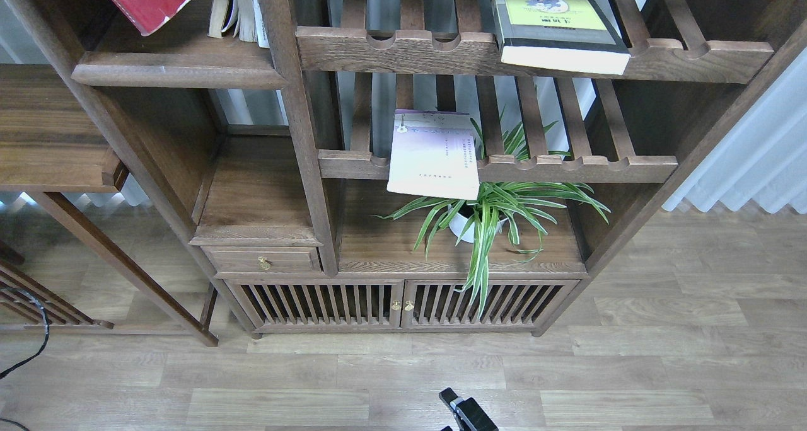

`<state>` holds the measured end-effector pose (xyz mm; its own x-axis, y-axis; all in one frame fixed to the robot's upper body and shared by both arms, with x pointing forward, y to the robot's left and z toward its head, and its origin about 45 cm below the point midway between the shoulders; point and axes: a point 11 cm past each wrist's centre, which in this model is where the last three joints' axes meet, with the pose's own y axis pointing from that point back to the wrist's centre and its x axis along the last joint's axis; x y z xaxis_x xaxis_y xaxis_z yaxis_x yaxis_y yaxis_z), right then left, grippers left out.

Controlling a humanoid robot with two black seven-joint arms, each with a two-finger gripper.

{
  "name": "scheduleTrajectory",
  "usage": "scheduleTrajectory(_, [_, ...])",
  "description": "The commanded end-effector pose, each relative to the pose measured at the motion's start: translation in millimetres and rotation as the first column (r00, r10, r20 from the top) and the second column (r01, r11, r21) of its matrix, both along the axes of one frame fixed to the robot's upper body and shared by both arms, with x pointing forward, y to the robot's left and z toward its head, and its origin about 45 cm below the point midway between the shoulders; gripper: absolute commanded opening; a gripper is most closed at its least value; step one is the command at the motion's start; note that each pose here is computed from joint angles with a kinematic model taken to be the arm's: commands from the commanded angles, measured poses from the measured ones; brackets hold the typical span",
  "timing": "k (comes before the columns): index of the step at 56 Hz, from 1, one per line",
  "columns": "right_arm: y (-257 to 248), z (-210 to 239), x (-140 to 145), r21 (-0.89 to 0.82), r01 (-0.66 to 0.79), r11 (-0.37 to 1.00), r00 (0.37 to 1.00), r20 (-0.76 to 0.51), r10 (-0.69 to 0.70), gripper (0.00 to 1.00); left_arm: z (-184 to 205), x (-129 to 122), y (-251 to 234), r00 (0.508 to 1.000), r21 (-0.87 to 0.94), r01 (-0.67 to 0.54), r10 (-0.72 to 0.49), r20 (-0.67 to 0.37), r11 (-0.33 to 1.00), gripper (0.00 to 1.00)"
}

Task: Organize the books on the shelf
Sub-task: 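Raise the red book with the left gripper onto the upper shelf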

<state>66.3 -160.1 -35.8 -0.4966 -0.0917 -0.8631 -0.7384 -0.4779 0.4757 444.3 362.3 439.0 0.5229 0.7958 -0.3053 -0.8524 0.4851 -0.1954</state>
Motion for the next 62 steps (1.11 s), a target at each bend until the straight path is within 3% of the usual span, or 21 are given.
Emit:
scheduleTrajectory(1, [0,0,0,0.000,-0.001,1.000,1.000,-0.001,0.001,0.99,14,2,1,1.000,0.053,-0.009,0.009,0.015,0.999,0.06])
scheduleTrajectory(7, [2,0,1,0.003,-0.001,1.000,1.000,0.002,0.001,0.99,47,6,2,0.995,0.175,-0.071,0.057,0.082,0.982,0.05])
scheduleTrajectory(13, [2,1,1,0.005,-0.001,1.000,1.000,0.002,0.001,0.99,55,10,-5,0.993,0.229,-0.088,0.066,0.102,0.969,0.05])
scheduleTrajectory(32, [2,1,3,0.005,0.001,1.000,1.000,0.006,-0.001,0.99,57,29,-33,0.992,0.367,-0.107,0.075,0.100,0.924,0.05])
scheduleTrajectory(50, [-2,8,40,-0.005,0.027,1.000,0.997,0.076,-0.026,0.99,52,58,-57,0.995,0.387,-0.104,0.094,0.044,0.916,0.04])
scheduleTrajectory(62, [-1,10,43,-0.001,0.028,1.000,0.996,0.084,-0.028,0.99,61,68,-84,0.996,0.417,-0.091,0.076,0.052,0.905,0.04])
